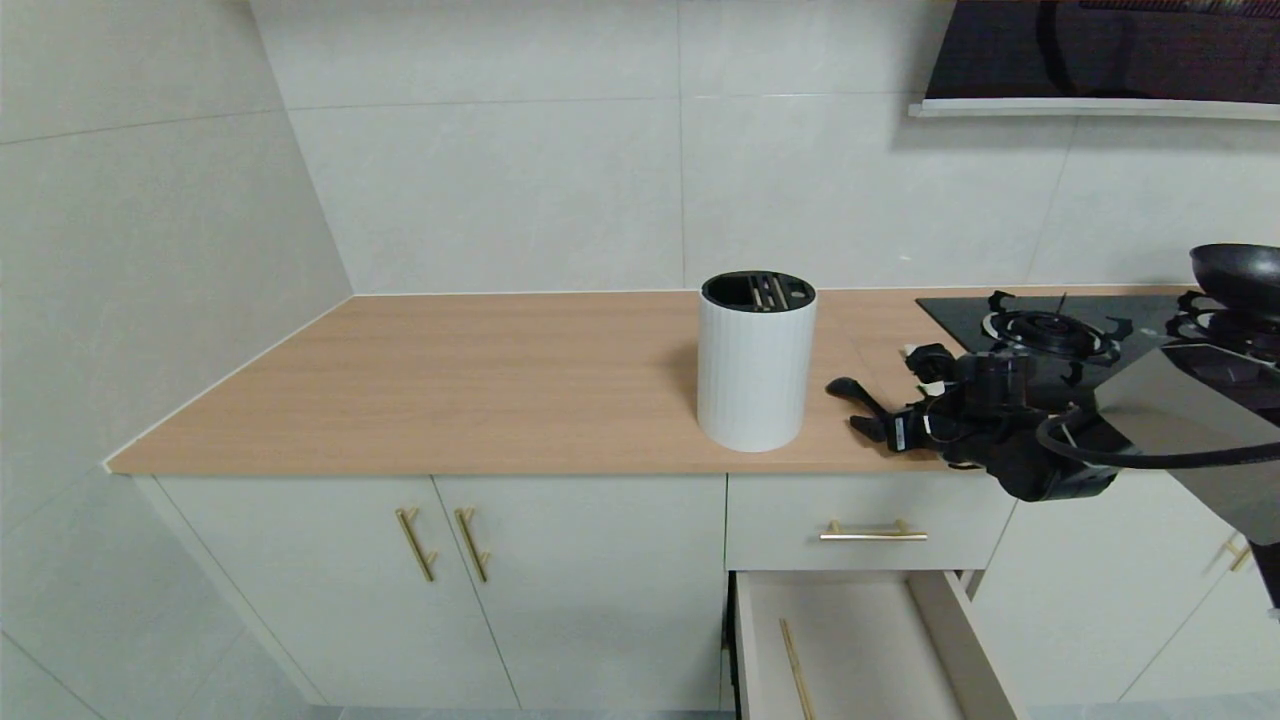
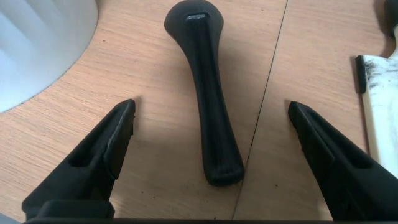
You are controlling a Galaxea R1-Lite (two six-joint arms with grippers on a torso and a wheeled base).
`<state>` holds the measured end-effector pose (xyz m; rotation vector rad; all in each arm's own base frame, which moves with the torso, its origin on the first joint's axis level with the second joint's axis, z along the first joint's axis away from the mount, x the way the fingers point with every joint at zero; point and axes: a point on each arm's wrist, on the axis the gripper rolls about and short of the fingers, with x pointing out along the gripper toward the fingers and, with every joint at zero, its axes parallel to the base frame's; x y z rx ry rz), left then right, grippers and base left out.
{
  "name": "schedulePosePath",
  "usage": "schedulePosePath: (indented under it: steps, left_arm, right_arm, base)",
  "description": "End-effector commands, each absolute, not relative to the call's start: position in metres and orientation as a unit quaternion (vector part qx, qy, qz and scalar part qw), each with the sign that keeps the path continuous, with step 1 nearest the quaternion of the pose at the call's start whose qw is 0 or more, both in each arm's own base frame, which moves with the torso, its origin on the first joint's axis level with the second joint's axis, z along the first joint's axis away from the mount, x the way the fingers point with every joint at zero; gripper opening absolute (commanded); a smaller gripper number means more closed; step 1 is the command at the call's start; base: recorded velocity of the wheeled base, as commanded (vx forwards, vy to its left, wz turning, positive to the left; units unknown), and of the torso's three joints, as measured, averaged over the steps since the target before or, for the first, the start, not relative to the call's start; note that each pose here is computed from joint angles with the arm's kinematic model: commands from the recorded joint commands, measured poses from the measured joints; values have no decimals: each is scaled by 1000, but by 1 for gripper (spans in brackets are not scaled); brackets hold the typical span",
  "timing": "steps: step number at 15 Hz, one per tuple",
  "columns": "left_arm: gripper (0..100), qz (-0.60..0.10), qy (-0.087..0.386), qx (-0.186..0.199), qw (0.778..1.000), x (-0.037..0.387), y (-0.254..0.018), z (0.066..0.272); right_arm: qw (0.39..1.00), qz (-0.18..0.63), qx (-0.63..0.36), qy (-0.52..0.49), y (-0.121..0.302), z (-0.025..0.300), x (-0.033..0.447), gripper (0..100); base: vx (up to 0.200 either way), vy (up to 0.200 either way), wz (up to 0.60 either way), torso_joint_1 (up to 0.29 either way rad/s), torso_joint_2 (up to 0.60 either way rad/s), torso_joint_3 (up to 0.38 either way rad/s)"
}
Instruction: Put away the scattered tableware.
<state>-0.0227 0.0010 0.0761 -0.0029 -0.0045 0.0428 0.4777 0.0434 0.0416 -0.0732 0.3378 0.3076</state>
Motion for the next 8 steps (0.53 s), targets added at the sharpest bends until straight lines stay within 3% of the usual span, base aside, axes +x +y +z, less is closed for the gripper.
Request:
schedulePosePath:
  steps: [1, 8]
  left_arm:
    - [100, 21, -2, -2, 1000, -23, 1, 76]
    - [100, 21, -2, -2, 1000, -23, 1, 76]
  right_arm:
    - [973, 153, -36, 166, 44, 42, 478, 0]
    - [976, 145, -38, 159, 44, 49, 478, 0]
  base:
    - [0, 0, 0, 0, 0, 0]
    - [0, 0, 0, 0, 0, 0]
